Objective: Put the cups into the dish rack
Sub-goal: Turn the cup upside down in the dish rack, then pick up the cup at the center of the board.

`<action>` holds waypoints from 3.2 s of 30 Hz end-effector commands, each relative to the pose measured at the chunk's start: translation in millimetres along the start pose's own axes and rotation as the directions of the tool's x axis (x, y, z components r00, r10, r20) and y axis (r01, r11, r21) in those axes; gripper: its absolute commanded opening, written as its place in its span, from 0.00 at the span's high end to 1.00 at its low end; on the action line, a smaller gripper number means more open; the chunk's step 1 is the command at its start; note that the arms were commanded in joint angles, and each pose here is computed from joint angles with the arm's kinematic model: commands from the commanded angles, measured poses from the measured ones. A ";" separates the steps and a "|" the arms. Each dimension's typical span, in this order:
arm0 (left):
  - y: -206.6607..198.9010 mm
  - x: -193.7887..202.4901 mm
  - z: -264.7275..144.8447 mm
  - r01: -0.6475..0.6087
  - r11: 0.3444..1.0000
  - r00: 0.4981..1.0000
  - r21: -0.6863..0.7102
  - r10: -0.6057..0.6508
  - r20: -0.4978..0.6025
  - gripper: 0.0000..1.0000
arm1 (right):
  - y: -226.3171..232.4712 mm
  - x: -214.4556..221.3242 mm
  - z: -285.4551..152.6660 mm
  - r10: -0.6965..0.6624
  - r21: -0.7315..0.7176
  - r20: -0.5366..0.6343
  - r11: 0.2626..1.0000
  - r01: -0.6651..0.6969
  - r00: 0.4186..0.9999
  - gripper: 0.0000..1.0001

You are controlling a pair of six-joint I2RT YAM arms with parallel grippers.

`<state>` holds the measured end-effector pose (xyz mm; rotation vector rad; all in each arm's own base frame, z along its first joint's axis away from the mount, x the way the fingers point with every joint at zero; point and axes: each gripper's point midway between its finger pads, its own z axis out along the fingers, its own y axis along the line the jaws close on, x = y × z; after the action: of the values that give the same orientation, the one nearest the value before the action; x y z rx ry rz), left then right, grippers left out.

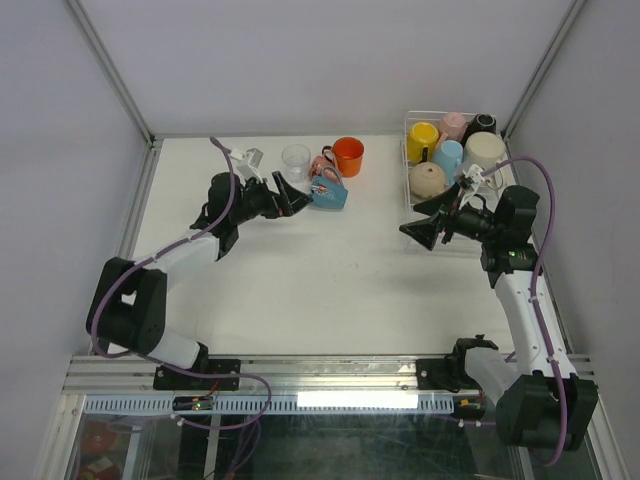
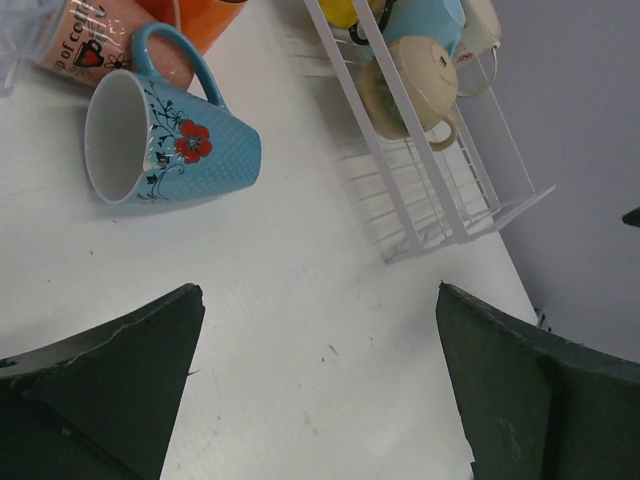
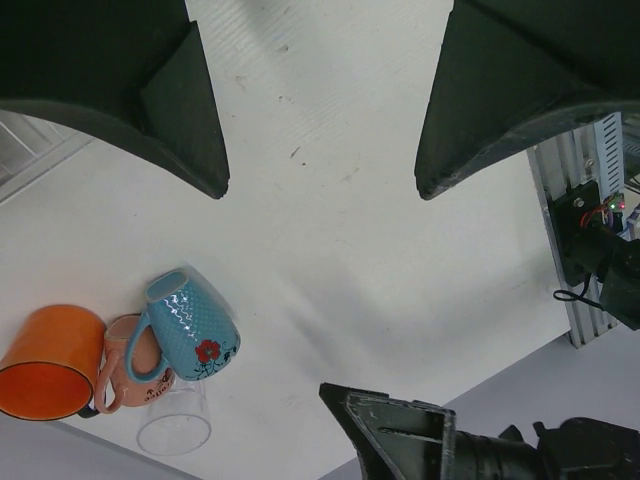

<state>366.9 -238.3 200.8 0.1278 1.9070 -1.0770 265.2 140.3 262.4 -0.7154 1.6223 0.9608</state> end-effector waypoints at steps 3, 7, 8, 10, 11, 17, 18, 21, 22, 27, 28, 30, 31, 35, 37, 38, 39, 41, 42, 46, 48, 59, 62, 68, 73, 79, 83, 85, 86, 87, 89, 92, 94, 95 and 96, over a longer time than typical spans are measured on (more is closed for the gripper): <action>16.4 -14.1 42.5 0.074 0.993 0.992 0.090 -0.083 0.097 0.06 | 1.3 -18.4 -1.4 -0.057 -0.002 0.031 0.998 0.057 0.998 0.22; 38.5 -11.1 63.3 0.003 0.995 0.993 0.101 -0.016 0.120 0.12 | 0.6 -18.7 -2.5 -0.072 0.014 0.032 0.997 0.071 0.997 0.23; 41.2 -12.2 66.1 -0.017 0.994 0.991 0.112 0.002 0.136 0.12 | 0.2 -18.7 -3.0 -0.079 0.019 0.033 0.997 0.078 0.996 0.23; 49.6 -13.5 71.5 -0.053 0.993 0.987 0.107 0.036 0.159 0.13 | 0.3 -18.7 -3.3 -0.088 0.025 0.034 0.996 0.087 0.996 0.23; 52.7 -13.6 74.3 -0.078 0.991 0.985 0.106 0.060 0.162 0.13 | 0.4 -18.1 -3.4 -0.089 0.025 0.034 0.996 0.088 0.995 0.23; 80.0 -11.8 90.1 -0.159 0.986 0.979 0.047 0.151 0.138 0.14 | 0.6 -15.4 -1.7 -0.088 0.019 0.029 0.996 0.088 0.996 0.23; 82.9 -11.8 92.0 -0.162 0.986 0.978 0.046 0.155 0.137 0.15 | 0.5 -15.3 -1.3 -0.088 0.019 0.028 0.996 0.088 0.996 0.23; 84.1 -9.6 101.9 -0.158 0.984 0.982 0.088 0.147 0.118 0.25 | 1.1 -14.8 -0.7 -0.093 0.018 0.027 0.996 0.093 0.995 0.24; 85.5 -7.7 105.9 -0.144 0.984 0.986 0.101 0.134 0.103 0.27 | 1.2 -14.7 -0.5 -0.096 0.018 0.027 0.995 0.095 0.995 0.24; 90.6 3.5 120.9 -0.080 0.987 0.996 0.138 0.074 0.043 0.34 | -0.5 -12.5 0.4 -0.096 0.022 0.020 0.995 0.096 0.995 0.24; 90.4 5.1 121.7 -0.072 0.986 0.997 0.149 0.067 0.038 0.35 | -0.6 -12.2 0.7 -0.095 0.022 0.019 0.995 0.095 0.995 0.24; 87.6 8.9 123.4 -0.060 0.981 0.998 0.182 0.055 0.033 0.38 | -1.2 -11.2 1.0 -0.095 0.023 0.017 0.995 0.094 0.995 0.24; 86.4 11.7 124.3 -0.049 0.979 0.999 0.200 0.045 0.024 0.40 | -1.4 -10.6 1.2 -0.093 0.023 0.015 0.995 0.092 0.996 0.24; 83.5 22.0 127.7 0.003 0.967 1.000 0.253 0.000 -0.011 0.47 | -2.6 -9.7 1.8 -0.093 0.025 0.012 0.995 0.093 0.996 0.24; 83.3 25.5 127.4 0.022 0.963 1.000 0.268 -0.018 -0.017 0.52 | -3.0 -9.5 2.0 -0.094 0.026 0.011 0.995 0.093 0.996 0.24; 83.0 28.0 127.1 0.027 0.961 1.000 0.276 -0.022 -0.019 0.53 | -3.4 -9.2 2.3 -0.093 0.027 0.010 0.995 0.092 0.996 0.24; 81.5 28.9 126.2 0.037 0.958 0.999 0.284 -0.033 -0.019 0.55 | -3.6 -8.7 2.3 -0.092 0.027 0.009 0.995 0.092 0.996 0.24; 80.0 31.0 124.4 0.045 0.952 0.999 0.301 -0.042 -0.016 0.58 | -4.3 -8.1 2.6 -0.089 0.028 0.007 0.996 0.089 0.996 0.24; 78.5 31.9 123.8 0.046 0.949 0.999 0.311 -0.044 -0.015 0.59 | -4.2 -8.1 2.8 -0.091 0.027 0.007 0.996 0.090 0.996 0.24; 76.6 34.3 121.6 0.057 0.941 0.998 0.334 -0.057 -0.009 0.70 | -4.6 -7.3 3.1 -0.093 0.028 0.004 0.995 0.093 0.996 0.24; 75.2 37.1 120.4 0.065 0.936 0.998 0.345 -0.065 -0.013 0.77 | -4.8 -7.7 3.0 -0.095 0.030 0.004 0.995 0.095 0.995 0.24; 51.6 40.4 92.5 0.013 0.910 1.000 0.415 -0.022 0.017 1.00 | -5.3 -6.4 3.0 -0.094 0.031 0.000 0.995 0.094 0.996 0.24; 38.8 39.5 75.8 -0.033 0.899 0.999 0.437 0.011 0.053 1.00 | -5.2 -6.8 3.0 -0.097 0.030 0.001 0.995 0.097 0.995 0.24; 15.2 42.2 38.4 -0.157 0.882 0.984 0.444 0.100 0.150 1.00 | -4.8 -6.0 3.4 -0.091 0.024 -0.001 0.996 0.091 0.996 0.24; -0.5 48.1 16.3 -0.302 0.872 0.947 0.386 0.229 0.223 1.00 | -2.7 -5.4 3.7 -0.086 0.010 -0.001 0.996 0.086 0.996 0.24; -18.4 49.8 4.9 -0.514 0.824 0.852 0.237 0.459 0.252 1.00 | -0.4 -5.6 4.0 -0.079 -0.003 0.002 0.997 0.079 0.997 0.24; -41.8 51.2 0.5 -0.696 0.705 0.711 0.139 0.649 0.271 1.00 | 5.0 -6.3 5.0 -0.049 -0.035 0.009 0.998 0.050 0.999 0.24; -55.1 42.7 -5.6 -0.767 0.636 0.628 0.083 0.719 0.297 1.00 | 11.6 -7.0 6.3 -0.019 -0.081 0.018 0.997 0.021 1.000 0.24; -60.0 39.6 -8.2 -0.795 0.604 0.591 0.058 0.748 0.304 1.00 | 14.8 -6.4 7.1 0.002 -0.104 0.019 0.995 0.000 1.000 0.24; -63.0 34.5 -10.8 -0.819 0.573 0.550 0.019 0.776 0.308 1.00 | 17.3 -5.7 7.6 0.022 -0.124 0.017 0.992 -0.019 1.000 0.24; -72.2 25.5 -17.2 -0.864 0.502 0.466 -0.038 0.826 0.318 1.00 | 20.6 -4.7 9.2 0.056 -0.158 0.013 0.986 -0.054 0.998 0.24; -86.7 8.7 -26.3 -0.914 0.389 0.335 -0.118 0.884 0.326 1.00 | 25.3 -1.3 12.1 0.129 -0.202 -0.003 0.971 -0.127 0.992 0.24; -93.7 -2.9 -30.3 -0.938 0.306 0.247 -0.161 0.919 0.308 1.00 | 29.4 0.1 14.4 0.168 -0.230 -0.013 0.959 -0.166 0.986 0.24; -97.4 -8.3 -33.5 -0.947 0.264 0.203 -0.181 0.932 0.299 1.00 | 31.7 0.1 15.6 0.185 -0.242 -0.017 0.953 -0.183 0.983 0.24; -100.7 -10.9 -35.0 -0.956 0.221 0.161 -0.193 0.945 0.284 1.00 | 33.9 1.1 16.9 0.203 -0.253 -0.022 0.946 -0.201 0.979 0.24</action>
<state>289.0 -285.4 211.1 0.9572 1.2440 -0.4552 255.9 161.0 252.2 -0.6973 1.6527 1.2220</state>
